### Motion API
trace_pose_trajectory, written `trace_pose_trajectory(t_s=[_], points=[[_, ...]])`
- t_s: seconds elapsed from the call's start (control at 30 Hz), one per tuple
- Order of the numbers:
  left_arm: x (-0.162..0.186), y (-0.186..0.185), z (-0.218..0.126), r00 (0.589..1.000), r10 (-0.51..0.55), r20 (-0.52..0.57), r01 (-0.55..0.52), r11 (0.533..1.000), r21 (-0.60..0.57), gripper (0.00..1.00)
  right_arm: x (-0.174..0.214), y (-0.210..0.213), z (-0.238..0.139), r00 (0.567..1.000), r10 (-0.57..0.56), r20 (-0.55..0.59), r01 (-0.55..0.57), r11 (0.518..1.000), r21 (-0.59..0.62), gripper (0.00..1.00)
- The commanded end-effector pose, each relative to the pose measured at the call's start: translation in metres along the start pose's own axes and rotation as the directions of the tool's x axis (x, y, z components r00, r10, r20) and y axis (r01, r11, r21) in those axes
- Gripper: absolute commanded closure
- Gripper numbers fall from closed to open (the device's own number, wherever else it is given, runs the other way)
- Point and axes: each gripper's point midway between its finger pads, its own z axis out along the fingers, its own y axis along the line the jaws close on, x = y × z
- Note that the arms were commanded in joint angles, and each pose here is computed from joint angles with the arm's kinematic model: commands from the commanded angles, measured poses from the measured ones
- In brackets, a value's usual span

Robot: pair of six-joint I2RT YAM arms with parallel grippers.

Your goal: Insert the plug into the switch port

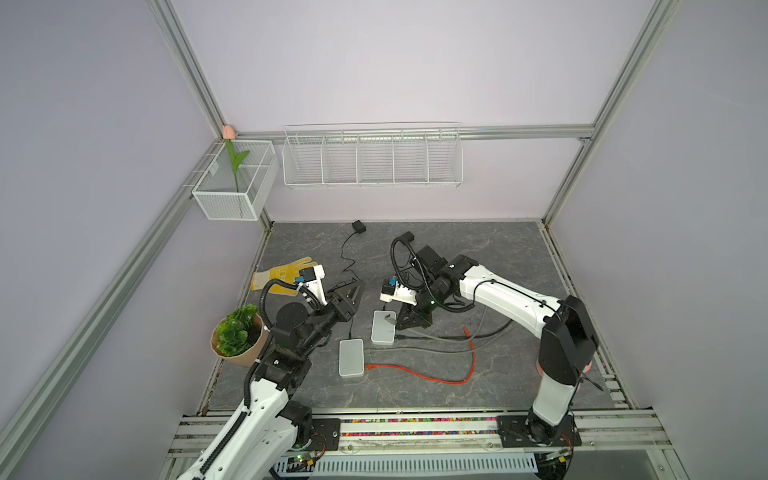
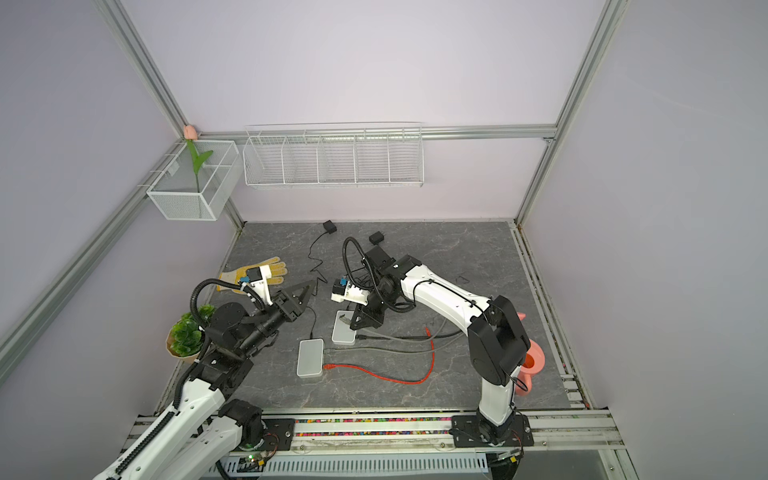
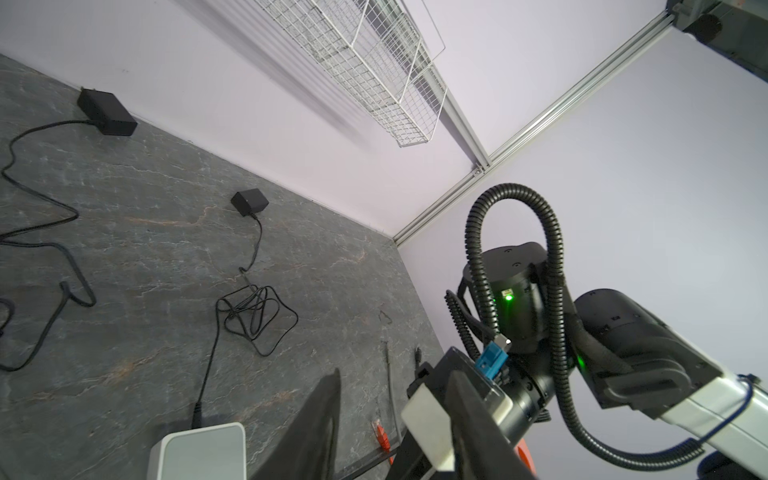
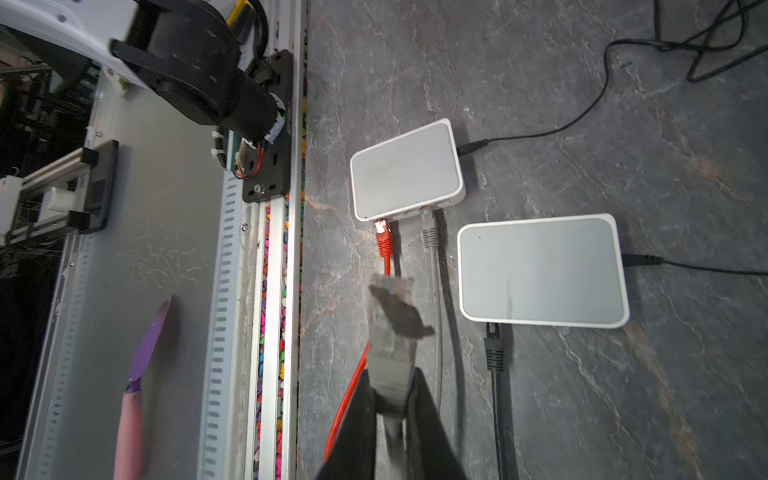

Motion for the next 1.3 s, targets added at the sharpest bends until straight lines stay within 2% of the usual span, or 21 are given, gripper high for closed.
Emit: trace_pose_trajectory(t_s=[0.0, 0.1, 0.2, 0.33, 0.5, 0.7, 0.9, 1.27], points=[[0.014, 0.028, -0.002, 0.999, 0.013, -0.053, -0.019, 0.992, -0.127, 0.57, 0.025, -0.031, 0.001, 0.991, 0.056, -0.125, -0.037, 0.987, 0.156, 0.93], [0.032, 0.048, 0.001, 0.993, -0.003, -0.117, -0.019, 0.982, -0.186, 0.57, 0.045, -0.056, 0.001, 0.971, 0.103, -0.218, -0.043, 0.964, 0.261, 0.93], [0.056, 0.073, 0.011, 0.977, -0.039, -0.208, -0.013, 0.969, -0.245, 0.56, 0.058, -0.068, 0.007, 0.954, 0.122, -0.274, -0.037, 0.954, 0.298, 0.93], [0.079, 0.094, 0.022, 0.955, -0.077, -0.287, -0.007, 0.96, -0.281, 0.54, 0.069, -0.078, 0.02, 0.938, 0.141, -0.317, -0.041, 0.953, 0.301, 0.93], [0.098, 0.113, 0.035, 0.937, -0.106, -0.334, 0.003, 0.956, -0.295, 0.53, 0.073, -0.083, 0.037, 0.926, 0.136, -0.352, -0.036, 0.961, 0.276, 0.93], [0.127, 0.134, 0.048, 0.888, -0.154, -0.434, 0.007, 0.947, -0.321, 0.52, 0.076, -0.087, 0.056, 0.915, 0.13, -0.381, -0.037, 0.97, 0.241, 0.93], [0.144, 0.144, 0.058, 0.866, -0.192, -0.462, 0.046, 0.95, -0.308, 0.52, 0.079, -0.086, 0.068, 0.909, 0.118, -0.399, -0.033, 0.976, 0.213, 0.93], [0.154, 0.152, 0.064, 0.848, -0.198, -0.492, 0.045, 0.951, -0.305, 0.52, 0.082, -0.082, 0.081, 0.902, 0.112, -0.416, -0.035, 0.981, 0.189, 0.93]])
